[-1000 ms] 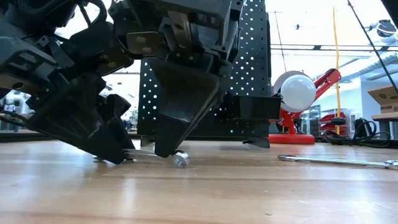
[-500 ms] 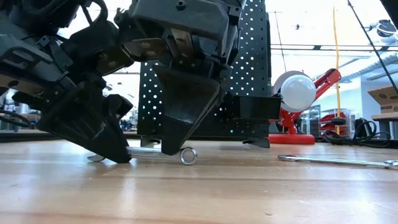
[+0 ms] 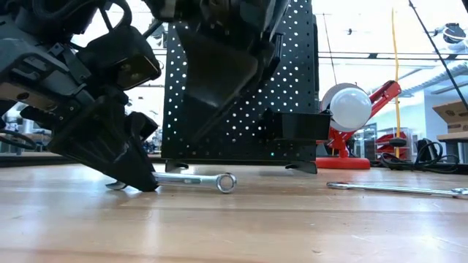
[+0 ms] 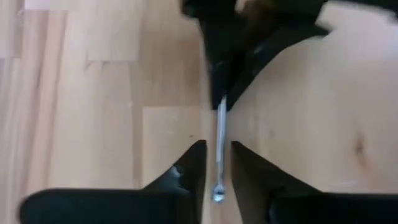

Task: Hang tools onto peg board
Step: Hang the wrench on the pegboard

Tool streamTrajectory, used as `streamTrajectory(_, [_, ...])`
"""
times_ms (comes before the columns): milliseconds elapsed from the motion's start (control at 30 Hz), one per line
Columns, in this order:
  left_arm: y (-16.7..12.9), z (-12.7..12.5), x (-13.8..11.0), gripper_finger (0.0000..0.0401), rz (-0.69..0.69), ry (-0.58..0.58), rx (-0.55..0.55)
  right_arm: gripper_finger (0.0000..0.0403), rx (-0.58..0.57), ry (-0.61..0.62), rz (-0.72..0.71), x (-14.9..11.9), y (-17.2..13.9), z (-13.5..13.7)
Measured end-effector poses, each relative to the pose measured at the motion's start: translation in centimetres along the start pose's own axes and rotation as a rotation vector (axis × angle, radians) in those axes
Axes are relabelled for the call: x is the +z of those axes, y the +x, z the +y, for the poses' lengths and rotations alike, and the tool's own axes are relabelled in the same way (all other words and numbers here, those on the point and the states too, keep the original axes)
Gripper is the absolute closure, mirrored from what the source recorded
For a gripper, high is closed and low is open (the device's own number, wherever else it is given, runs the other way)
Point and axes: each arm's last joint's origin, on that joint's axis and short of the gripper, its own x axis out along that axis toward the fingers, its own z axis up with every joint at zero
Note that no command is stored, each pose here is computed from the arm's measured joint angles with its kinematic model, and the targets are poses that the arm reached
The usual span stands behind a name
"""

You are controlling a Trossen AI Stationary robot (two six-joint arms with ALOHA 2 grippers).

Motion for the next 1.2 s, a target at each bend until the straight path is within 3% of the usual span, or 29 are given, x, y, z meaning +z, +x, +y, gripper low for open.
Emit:
streamTrajectory(200, [-0.7,-0.2,0.9,0.0385,-0.033,-0.001,0.001,0.0265,-0.024,-0.007,-0.062,0.3,-1.5,0.5])
streamTrajectory(333, [-1.5,-0.1,1.5,0.0385,-0.059,-0.005,0.028,0.0249,-0.022,0.009,-0.057,0.3,-1.5,0.5])
streamTrajectory(633, [-3.6,-0.6,3.4,0.0385,-0.165,-0.001,0.002,0.0265,-0.057,-0.056,-0.073,0.3,-1.5,0.5])
streamTrajectory(967, [-6.1,-0.9,5.7,0.0385,-0.146,0.047,0.028,0.027,-0.103,-0.09,-0.129,1.1,-1.4,-0.4])
streamTrajectory(1200, [-6.7,-1.3,6.7,0.0385,-0.033,0.09,0.044,0.0298,-0.102,-0.154,-0.124,1.5,-1.5,-0.8])
